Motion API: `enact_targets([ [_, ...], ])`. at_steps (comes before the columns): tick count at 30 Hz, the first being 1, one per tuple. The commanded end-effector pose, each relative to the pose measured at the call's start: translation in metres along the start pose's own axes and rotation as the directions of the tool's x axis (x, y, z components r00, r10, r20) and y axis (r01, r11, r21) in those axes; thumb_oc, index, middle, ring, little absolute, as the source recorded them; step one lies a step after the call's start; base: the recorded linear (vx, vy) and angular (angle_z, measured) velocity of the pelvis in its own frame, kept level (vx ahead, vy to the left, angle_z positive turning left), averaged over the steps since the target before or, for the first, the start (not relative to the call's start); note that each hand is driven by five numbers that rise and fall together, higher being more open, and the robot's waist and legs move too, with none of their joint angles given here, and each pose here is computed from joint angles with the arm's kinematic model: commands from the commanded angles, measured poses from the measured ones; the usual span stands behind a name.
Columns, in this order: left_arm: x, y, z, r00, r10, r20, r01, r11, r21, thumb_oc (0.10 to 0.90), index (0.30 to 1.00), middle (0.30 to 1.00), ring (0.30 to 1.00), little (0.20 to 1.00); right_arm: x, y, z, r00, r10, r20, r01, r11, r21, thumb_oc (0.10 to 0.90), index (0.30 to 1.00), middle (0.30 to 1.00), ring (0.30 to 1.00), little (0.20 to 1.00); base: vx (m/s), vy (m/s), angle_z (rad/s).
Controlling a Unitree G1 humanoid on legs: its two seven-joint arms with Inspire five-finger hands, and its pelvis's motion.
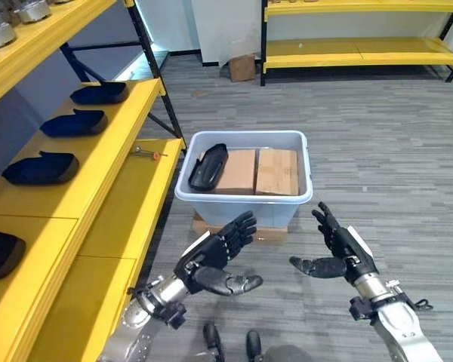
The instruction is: Move parts from the plastic box to the shelf.
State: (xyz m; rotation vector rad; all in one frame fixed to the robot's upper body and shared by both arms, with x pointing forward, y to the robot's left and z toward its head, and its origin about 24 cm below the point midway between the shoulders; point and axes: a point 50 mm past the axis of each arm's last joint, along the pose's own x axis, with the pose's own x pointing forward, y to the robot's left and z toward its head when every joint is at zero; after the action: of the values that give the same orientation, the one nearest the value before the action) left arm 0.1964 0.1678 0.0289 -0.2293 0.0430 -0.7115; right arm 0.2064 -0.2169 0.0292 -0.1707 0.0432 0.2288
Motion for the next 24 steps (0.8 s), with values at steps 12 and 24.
enact_targets([
  [12,0.009,0.004,0.041,0.971,-0.054,0.232,0.036,0.996,0.079,0.900,1.000,1.000,1.000,1.000,0.009,0.010,0.064,0.924,0.078,0.375,-0.054,0.996,-0.075,0.900,1.000,1.000,1.000,1.000,0.23,0.145,-0.42],
  [24,0.021,-0.002,0.044,0.973,-0.106,0.203,0.086,0.991,0.107,0.900,1.000,1.000,1.000,1.000,0.019,0.013,0.073,0.904,-0.081,0.420,0.113,0.992,-0.051,0.900,1.000,1.000,1.000,1.000,0.17,0.161,0.25],
])
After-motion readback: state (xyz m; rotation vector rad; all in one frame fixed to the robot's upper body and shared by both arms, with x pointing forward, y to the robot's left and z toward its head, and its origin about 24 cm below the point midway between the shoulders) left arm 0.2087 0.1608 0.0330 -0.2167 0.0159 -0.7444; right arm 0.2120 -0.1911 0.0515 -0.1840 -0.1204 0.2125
